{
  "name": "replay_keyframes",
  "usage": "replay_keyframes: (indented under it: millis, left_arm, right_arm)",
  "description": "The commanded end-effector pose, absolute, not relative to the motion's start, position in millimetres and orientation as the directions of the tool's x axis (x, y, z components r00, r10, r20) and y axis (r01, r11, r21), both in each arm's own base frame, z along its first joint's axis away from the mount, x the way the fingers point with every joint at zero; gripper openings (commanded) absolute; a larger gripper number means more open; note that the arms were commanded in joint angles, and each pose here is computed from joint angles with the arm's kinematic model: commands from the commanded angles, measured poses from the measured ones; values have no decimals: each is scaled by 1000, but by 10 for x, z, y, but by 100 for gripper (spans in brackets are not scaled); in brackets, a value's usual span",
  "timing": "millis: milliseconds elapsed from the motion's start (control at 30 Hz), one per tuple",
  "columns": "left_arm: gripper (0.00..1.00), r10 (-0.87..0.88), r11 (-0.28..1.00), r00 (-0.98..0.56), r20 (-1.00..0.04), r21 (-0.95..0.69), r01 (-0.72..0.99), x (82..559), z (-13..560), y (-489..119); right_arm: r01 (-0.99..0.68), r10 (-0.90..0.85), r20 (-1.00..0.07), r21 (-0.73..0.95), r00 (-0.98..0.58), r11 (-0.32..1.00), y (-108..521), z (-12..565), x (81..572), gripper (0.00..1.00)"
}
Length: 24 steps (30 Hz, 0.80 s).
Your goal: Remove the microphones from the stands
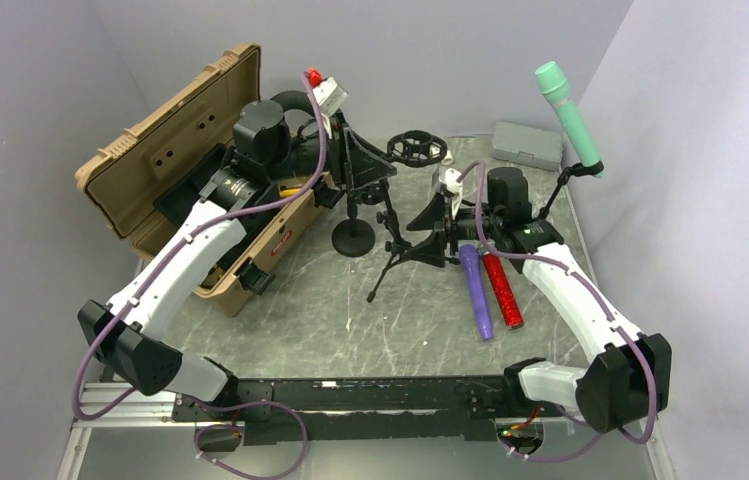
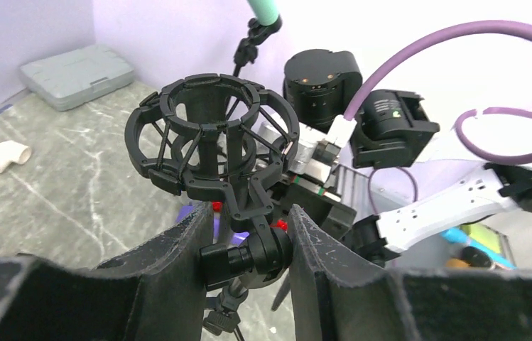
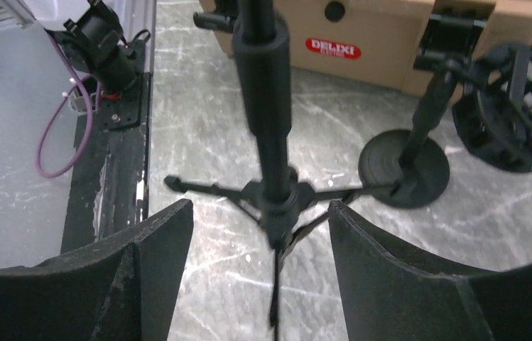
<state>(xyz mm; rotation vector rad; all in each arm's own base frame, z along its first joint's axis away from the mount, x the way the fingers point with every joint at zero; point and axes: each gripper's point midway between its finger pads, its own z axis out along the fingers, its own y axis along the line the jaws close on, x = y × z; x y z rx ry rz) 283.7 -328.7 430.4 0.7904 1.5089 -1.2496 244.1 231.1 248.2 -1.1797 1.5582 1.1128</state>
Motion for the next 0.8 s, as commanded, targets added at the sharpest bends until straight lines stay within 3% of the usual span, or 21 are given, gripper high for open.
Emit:
replay_keyframes:
  millis: [0, 200, 667, 767]
  left_arm:
    - [0, -202, 147, -287, -936, -319, 936, 2651, 4816, -3298]
    - [0, -221, 120, -324, -920, -355, 927, 2612, 4846, -3300]
    - [0, -245, 117, -342, -907, -378, 918, 2659, 4865, -3298]
    - [0, -248, 124, -342, -907, -380, 917, 2672, 4856, -3280]
  right_arm:
    - [-994, -119, -993, 15, -28, 106, 2490, 2966, 2531, 71]
    - [-996, -118, -993, 6, -16, 88, 2599, 3002, 2524, 65]
    - [-996, -143, -988, 55, -64, 70, 2644, 2750, 2427, 36]
    - [-995, -147, -987, 59, -70, 78, 2638, 2721, 2422, 26]
